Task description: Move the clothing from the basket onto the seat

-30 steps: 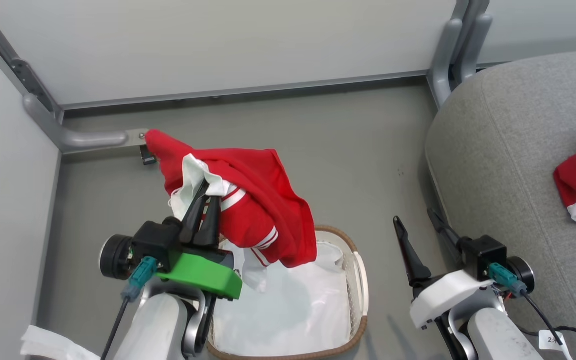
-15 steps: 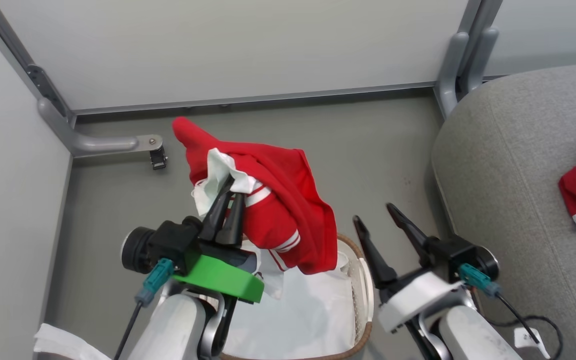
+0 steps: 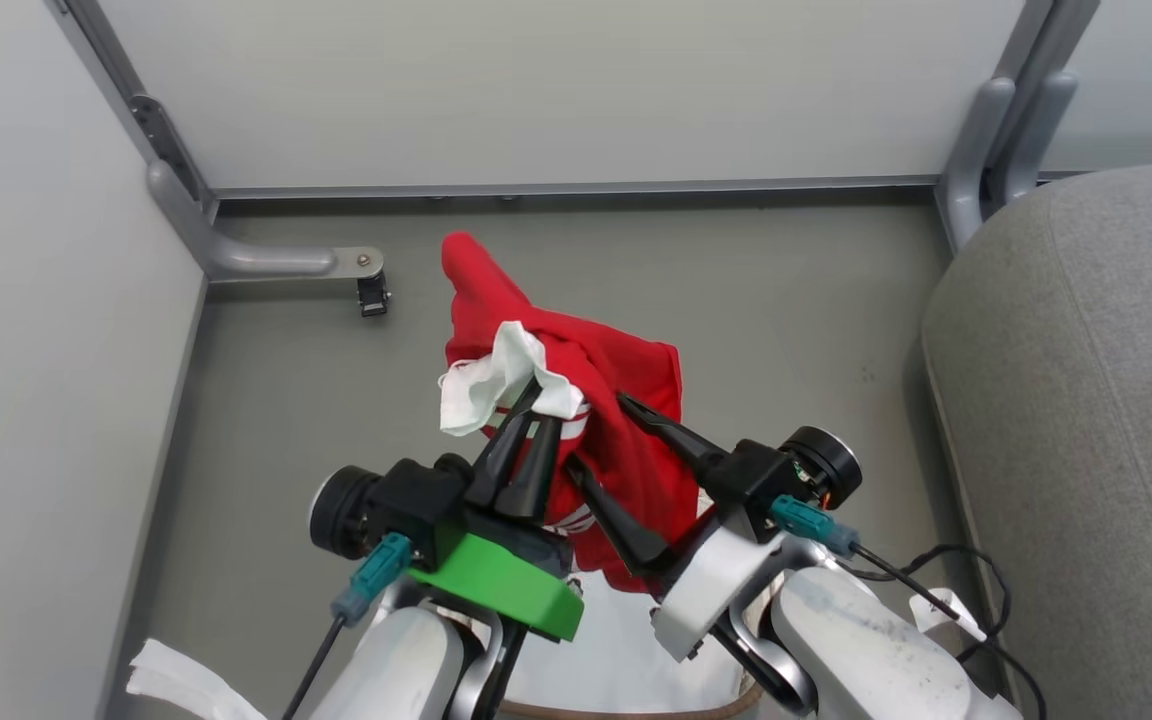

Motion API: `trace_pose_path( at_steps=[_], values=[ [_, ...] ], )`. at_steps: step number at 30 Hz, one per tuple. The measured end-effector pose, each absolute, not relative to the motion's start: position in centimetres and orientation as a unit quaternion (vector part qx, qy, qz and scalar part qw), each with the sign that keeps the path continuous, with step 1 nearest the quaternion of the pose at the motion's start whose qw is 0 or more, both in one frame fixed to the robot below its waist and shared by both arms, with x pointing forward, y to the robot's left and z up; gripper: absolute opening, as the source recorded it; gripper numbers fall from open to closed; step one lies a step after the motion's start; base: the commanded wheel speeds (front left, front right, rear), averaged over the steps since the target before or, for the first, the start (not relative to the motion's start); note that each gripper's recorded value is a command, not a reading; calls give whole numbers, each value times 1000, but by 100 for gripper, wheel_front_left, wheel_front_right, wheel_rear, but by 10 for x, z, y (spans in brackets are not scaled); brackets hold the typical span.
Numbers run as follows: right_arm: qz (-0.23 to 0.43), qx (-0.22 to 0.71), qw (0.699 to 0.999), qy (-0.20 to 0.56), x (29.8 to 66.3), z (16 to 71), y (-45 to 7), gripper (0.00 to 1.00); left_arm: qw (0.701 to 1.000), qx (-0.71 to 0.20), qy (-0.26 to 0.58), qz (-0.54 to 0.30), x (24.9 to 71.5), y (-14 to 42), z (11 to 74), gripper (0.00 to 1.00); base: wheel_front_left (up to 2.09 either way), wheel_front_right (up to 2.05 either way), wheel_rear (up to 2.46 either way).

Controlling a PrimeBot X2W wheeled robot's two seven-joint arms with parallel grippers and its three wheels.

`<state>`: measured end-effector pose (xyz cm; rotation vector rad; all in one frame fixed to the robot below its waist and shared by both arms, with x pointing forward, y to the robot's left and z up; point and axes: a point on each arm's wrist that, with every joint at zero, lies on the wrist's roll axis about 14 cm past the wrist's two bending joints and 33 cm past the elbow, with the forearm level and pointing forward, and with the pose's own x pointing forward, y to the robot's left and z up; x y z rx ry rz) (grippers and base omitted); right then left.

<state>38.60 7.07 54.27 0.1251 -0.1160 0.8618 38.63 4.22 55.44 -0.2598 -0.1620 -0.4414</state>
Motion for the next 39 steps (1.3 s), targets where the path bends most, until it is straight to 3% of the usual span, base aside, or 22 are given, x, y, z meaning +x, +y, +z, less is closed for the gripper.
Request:
trace_pose_path(
  at_steps=[5,7,8,19,20,21,22,39],
  values=[
    [431,45,901,-39,386,531,80,100,963,-132,-78,-222,382,40,554,0,0,0,0],
    [435,41,899,-28,385,524,83,21,963,-133,-77,-223,381,39,554,0,0,0,0],
    [436,40,899,-24,384,521,83,0,963,-133,-76,-223,380,38,554,0,0,0,0],
    [392,74,916,-40,401,536,62,0,964,-129,-65,-222,384,37,546,0,0,0,0],
    [383,80,919,-42,403,537,56,0,965,-127,-61,-221,384,36,543,11,0,0,0],
    [375,84,922,-43,404,538,51,0,965,-125,-58,-221,385,36,541,46,0,0,0],
    [364,88,926,-45,406,539,44,0,965,-125,-55,-222,386,35,539,100,0,0,0],
    [179,115,974,-72,416,545,-85,0,941,-117,-17,-318,396,-35,514,100,0,0,0]
  ],
)
